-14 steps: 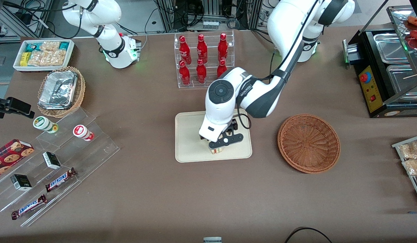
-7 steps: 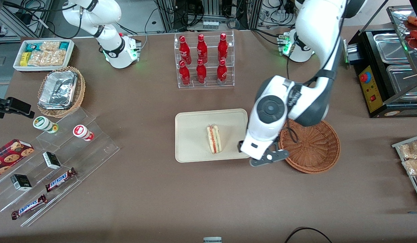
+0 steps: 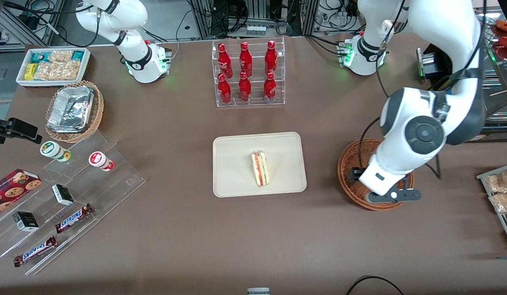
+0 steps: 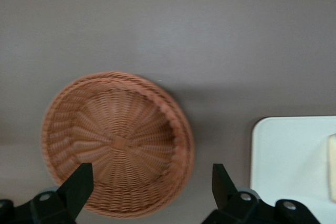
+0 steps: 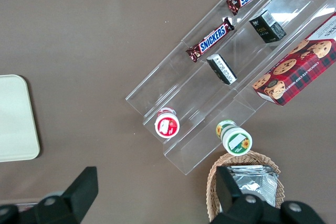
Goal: Place sandwich from basket to tray
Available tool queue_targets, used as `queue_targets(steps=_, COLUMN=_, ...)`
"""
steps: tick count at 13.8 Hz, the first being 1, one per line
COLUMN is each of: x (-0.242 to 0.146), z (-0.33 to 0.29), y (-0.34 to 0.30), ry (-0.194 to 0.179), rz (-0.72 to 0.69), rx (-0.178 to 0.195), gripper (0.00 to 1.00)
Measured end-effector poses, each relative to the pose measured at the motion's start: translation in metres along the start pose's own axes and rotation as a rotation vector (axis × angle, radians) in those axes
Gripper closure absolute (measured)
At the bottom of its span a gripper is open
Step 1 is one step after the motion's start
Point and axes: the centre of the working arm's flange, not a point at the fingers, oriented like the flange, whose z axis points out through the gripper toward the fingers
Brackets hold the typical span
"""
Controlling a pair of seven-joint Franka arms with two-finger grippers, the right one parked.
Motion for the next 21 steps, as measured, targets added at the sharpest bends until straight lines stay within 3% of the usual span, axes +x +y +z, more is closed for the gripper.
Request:
queue_targets(steps=2, x=-0.003, z=-0.01, y=-0.025, ry=-0.011, rz=0.038, rx=-0.017, gripper=0.0)
queue_targets(steps=6, x=-0.018, z=-0.038, y=-0.071, ry=-0.071, rz=0.097, rx=-0.018, gripper=0.0)
queue_targets(steps=9, x=-0.036, z=-0.067, y=-0.098, ry=-0.106, rz=0.15, rx=-0.04, gripper=0.0)
queue_targets(steps=16, x=-0.096, z=-0.15, y=-0.118, ry=-0.12, rz=0.225, rx=-0.031, gripper=0.0)
queue_targets(steps=21, x=-0.105, z=-0.159, y=-0.126, ry=-0.121, rz=0.21, rx=-0.041, gripper=0.0)
